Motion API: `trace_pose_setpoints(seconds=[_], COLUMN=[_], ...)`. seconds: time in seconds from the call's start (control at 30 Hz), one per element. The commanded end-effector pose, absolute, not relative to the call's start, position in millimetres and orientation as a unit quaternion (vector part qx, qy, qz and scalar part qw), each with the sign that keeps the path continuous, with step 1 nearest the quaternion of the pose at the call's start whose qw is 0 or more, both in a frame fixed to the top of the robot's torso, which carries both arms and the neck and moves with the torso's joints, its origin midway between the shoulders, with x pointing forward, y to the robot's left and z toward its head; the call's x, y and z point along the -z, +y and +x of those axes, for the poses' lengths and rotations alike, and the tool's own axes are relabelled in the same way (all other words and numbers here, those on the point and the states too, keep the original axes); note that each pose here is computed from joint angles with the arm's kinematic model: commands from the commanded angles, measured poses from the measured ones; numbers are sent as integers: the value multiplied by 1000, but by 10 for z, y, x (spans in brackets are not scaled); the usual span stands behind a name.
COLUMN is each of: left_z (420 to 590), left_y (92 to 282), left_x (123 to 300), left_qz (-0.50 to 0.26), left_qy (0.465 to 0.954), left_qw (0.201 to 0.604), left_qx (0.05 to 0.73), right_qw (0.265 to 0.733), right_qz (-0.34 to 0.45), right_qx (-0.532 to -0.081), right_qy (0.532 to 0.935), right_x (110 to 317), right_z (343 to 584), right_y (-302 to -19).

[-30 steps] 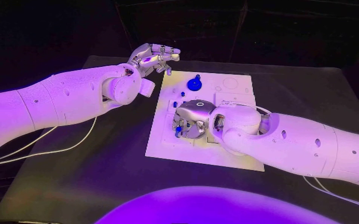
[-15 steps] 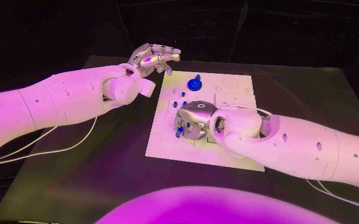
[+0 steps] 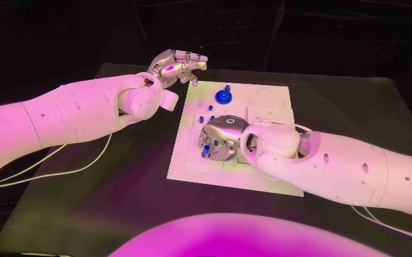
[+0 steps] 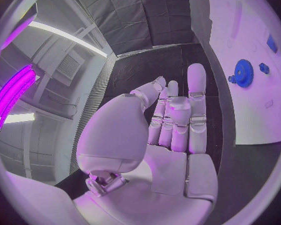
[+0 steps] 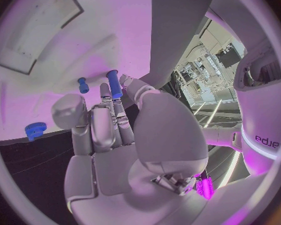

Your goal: Assemble the parts on the task board

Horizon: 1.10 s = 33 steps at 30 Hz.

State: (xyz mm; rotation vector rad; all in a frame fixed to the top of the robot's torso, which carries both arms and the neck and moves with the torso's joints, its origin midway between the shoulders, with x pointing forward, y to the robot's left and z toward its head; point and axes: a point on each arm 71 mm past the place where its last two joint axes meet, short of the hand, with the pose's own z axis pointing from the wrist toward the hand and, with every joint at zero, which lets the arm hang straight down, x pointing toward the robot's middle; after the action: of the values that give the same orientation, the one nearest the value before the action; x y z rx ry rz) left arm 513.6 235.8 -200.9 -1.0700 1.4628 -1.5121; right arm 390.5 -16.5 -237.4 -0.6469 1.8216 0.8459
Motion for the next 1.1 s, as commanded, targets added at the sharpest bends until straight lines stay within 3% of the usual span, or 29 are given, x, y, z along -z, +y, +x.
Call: trace_pose_setpoints(seconds=[0.03,1.1], left_z=[5136,5143], left_y=[2346,2357], left_x=[2001,2007], left_qz=[-417,-417], left_qy=[574,575], left_qw=[375,374], left_qx=[597,596], right_qw=[495,496], right_qz=[-265,-250], right_qx=[-359,-375], right_qy=[745,743], right_x=[2354,2319], right_z=[3901,3862], right_y=[-152,-213])
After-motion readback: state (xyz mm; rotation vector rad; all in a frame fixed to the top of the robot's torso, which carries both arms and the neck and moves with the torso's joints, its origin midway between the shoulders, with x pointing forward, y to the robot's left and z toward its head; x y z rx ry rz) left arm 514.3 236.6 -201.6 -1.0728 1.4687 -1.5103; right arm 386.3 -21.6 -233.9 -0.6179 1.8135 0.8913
